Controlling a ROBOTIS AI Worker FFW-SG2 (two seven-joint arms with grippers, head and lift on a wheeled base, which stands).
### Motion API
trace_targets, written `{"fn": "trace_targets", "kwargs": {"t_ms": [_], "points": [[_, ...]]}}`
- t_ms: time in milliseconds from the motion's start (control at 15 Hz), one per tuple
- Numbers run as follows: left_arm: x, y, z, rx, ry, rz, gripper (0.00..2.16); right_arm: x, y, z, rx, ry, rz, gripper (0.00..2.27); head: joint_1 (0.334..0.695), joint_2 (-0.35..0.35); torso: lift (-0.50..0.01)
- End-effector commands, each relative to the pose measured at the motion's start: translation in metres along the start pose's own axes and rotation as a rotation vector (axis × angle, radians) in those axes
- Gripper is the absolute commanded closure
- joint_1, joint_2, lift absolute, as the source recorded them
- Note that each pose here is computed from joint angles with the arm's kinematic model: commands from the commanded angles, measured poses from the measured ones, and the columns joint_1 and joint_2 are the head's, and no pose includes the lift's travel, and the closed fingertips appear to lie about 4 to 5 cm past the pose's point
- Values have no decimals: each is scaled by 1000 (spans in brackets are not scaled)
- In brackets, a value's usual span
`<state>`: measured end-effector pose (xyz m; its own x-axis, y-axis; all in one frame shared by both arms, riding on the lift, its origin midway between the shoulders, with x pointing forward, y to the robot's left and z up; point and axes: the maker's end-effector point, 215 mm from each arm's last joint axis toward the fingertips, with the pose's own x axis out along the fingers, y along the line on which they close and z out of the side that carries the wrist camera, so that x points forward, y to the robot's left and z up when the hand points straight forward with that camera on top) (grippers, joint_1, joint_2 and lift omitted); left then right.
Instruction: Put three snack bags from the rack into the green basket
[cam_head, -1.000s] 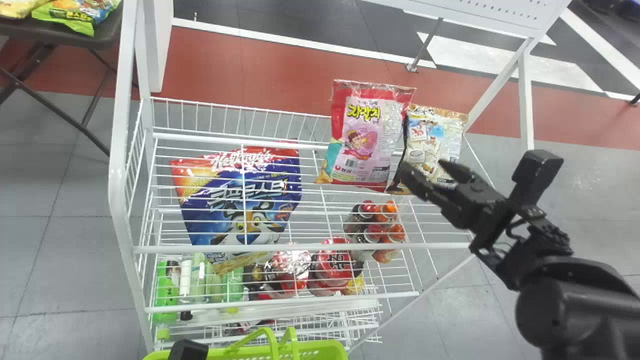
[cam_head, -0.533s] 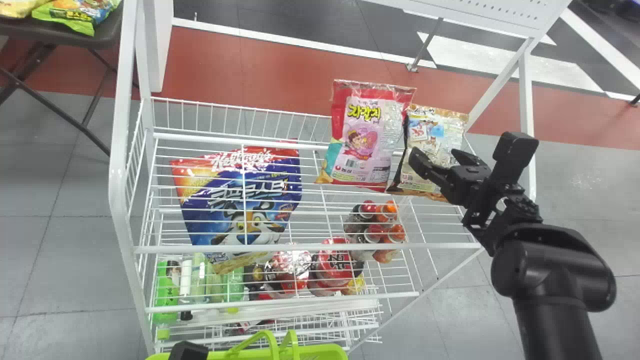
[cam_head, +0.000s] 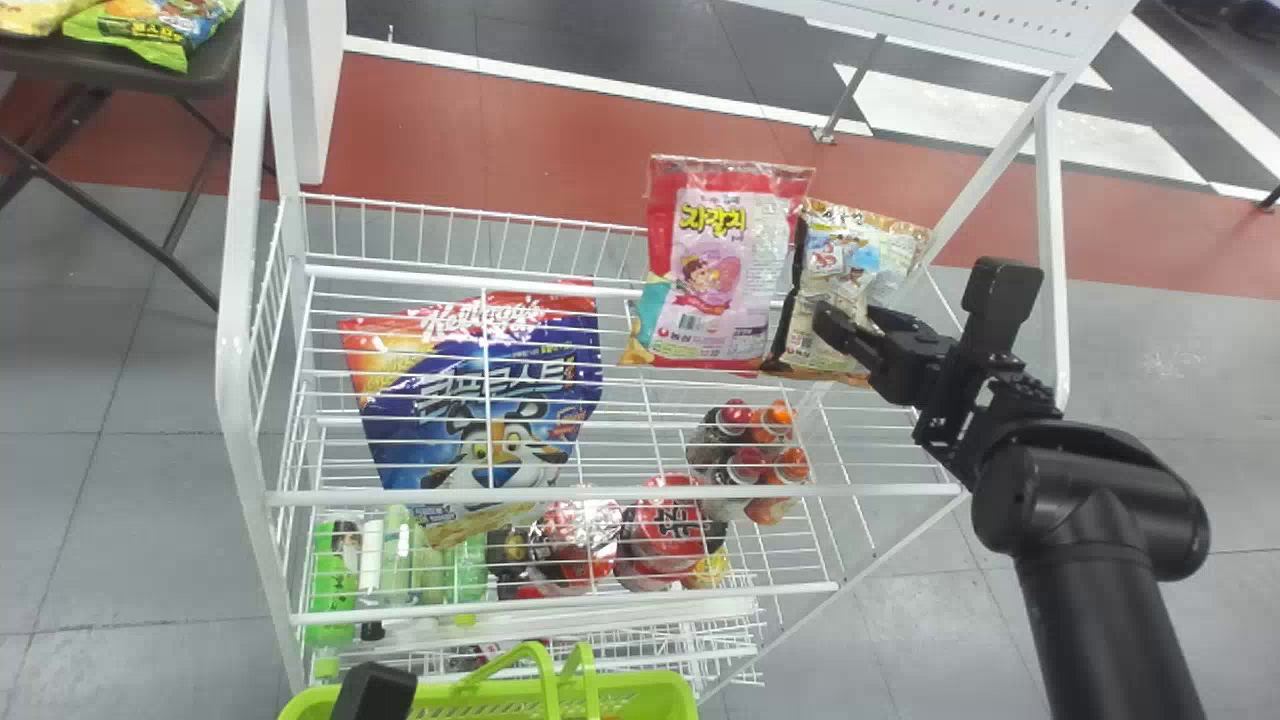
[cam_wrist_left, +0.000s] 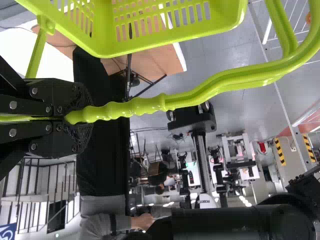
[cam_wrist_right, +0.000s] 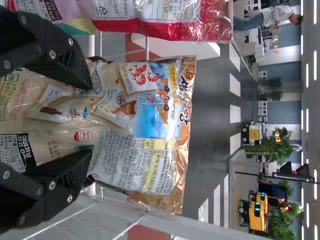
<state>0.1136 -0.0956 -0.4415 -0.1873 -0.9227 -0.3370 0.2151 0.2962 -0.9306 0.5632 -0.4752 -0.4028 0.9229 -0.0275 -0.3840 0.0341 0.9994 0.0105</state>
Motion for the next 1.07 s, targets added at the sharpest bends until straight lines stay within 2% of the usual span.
{"fn": "trace_targets", "kwargs": {"t_ms": [0,400,667,1000], "points": [[0,0,1,-3,-2,-1,1636,-10,1,5,13,-20,-37,2246,695,-350,0],[-2,0,5,2,-6,-4,1632,-36,-20,4,45,-49,-125,2250,695,-350,0],[-3,1,6,-2,-10,-7,1632,-74,-12,14,85,-89,-92,2250,695,-350,0],[-3,3,8,-8,-8,-12,1636,-135,14,14,157,46,-35,2246,695,-350,0]]}}
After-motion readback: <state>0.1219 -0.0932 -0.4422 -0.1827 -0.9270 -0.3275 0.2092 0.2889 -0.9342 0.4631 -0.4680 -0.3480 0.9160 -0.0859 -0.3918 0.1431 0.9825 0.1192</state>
